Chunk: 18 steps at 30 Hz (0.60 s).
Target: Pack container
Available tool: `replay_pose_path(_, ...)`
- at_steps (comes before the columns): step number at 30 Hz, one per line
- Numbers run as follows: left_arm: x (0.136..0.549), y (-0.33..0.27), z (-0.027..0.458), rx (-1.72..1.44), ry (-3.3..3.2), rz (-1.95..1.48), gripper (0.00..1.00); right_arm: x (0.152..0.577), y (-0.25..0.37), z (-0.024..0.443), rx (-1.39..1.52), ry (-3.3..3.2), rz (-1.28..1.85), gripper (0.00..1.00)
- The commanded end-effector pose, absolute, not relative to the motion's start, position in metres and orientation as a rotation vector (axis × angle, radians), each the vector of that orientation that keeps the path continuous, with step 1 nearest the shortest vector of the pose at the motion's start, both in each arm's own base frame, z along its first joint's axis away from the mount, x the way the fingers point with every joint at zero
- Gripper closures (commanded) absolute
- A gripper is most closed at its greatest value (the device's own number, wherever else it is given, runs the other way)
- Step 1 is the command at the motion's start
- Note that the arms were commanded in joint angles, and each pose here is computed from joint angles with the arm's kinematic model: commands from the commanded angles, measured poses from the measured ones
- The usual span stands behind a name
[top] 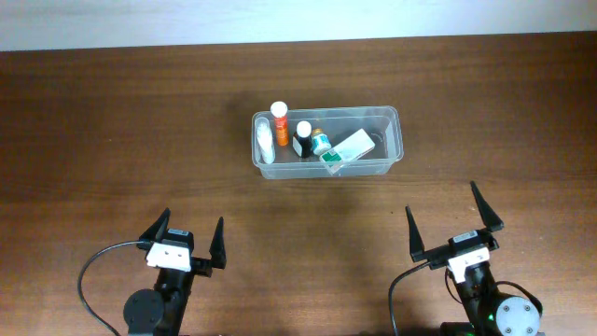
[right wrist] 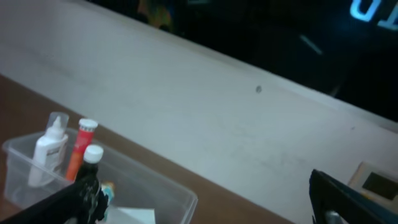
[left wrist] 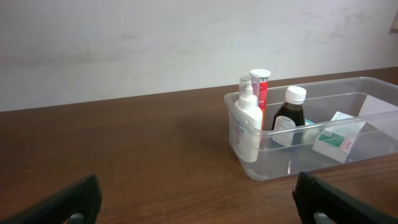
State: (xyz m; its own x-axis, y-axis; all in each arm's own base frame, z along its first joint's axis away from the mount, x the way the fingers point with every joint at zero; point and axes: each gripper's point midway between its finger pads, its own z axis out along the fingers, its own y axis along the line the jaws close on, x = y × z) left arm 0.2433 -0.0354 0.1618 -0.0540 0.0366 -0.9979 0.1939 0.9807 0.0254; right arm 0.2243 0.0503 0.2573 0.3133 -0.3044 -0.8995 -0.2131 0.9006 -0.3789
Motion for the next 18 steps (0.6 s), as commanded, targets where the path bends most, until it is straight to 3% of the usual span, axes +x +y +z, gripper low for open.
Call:
replay_pose_path(1,0.243,-0.037,0.161,0.198,1.619,-0.126,0.01,0.227,0.041,0.255,-0.402,1.267,-0.069,0.02)
replay_pose_path(18,0.243,-0.037,0.161,0.198,1.619,-0.126,0.01,0.243,0.019,0.209,-0.302,1.400,-0.138,0.02)
